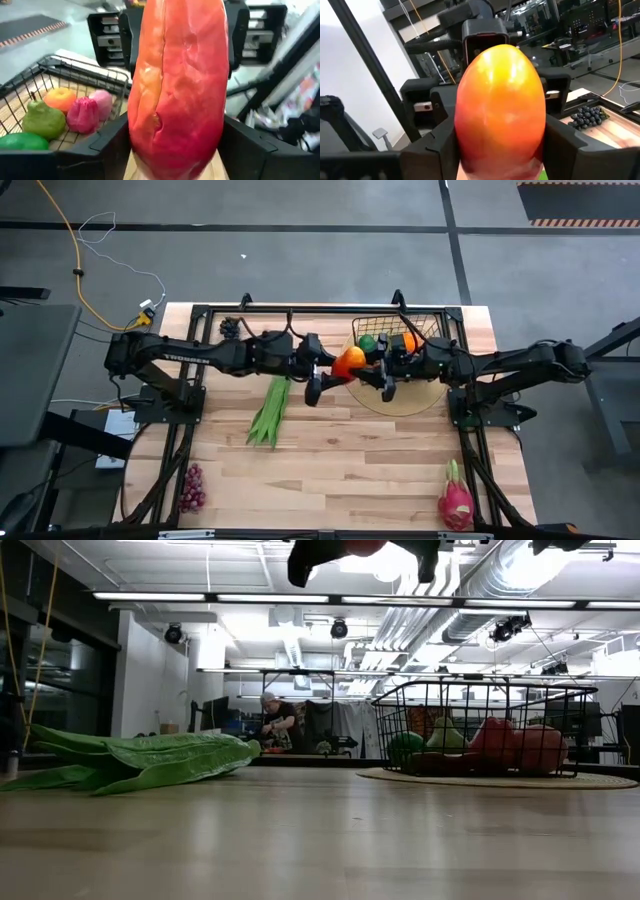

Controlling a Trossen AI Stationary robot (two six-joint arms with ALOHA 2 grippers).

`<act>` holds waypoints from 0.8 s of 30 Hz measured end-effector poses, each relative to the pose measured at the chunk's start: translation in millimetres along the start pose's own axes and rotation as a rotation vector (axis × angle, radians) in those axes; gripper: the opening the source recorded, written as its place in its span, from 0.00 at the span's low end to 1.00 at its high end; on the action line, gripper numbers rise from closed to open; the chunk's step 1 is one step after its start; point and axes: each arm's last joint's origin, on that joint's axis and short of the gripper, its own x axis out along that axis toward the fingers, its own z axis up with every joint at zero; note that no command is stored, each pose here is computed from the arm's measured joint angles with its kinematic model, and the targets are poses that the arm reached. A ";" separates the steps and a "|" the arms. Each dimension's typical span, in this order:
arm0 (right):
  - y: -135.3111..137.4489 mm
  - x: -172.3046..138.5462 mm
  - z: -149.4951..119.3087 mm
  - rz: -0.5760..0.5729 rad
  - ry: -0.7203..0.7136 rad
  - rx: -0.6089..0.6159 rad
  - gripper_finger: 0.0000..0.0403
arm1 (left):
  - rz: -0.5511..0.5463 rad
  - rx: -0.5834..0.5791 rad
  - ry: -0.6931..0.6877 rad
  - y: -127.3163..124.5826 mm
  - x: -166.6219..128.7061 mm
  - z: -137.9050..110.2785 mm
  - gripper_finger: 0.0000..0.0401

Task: Build produce basket
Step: Put the orange mango into the black wire basket

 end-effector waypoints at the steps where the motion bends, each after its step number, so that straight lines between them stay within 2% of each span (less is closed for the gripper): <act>1: 0.0 -1.4 1.1 0.000 -0.001 -0.005 0.48 | 0.002 0.003 0.039 0.8 -3.0 2.4 0.64; 4: 0.5 -10.6 13.8 0.004 -0.046 -0.025 0.49 | 0.026 0.038 0.147 5.0 -16.8 14.9 0.71; 7: -3.7 -21.1 18.8 -0.032 -0.018 -0.036 0.51 | 0.070 0.088 0.211 7.8 -34.0 29.9 0.75; 11: -8.1 -41.3 29.6 -0.102 -0.008 -0.070 0.51 | 0.133 0.069 0.241 9.8 -62.8 44.7 0.77; 14: -14.0 -55.0 28.9 -0.214 0.054 -0.093 0.51 | 0.163 0.068 0.185 5.8 -88.2 55.3 0.77; 17: -21.6 -65.0 22.9 -0.338 0.142 -0.102 0.51 | 0.171 0.085 0.065 -3.4 -111.8 59.6 0.77; 20: -31.1 -68.8 13.7 -0.433 0.243 -0.098 0.51 | 0.182 0.082 -0.052 -7.2 -128.7 49.0 0.77; 24: -44.7 -69.9 3.6 -0.520 0.357 -0.094 0.51 | 0.212 0.023 -0.224 -5.6 -145.1 25.6 0.77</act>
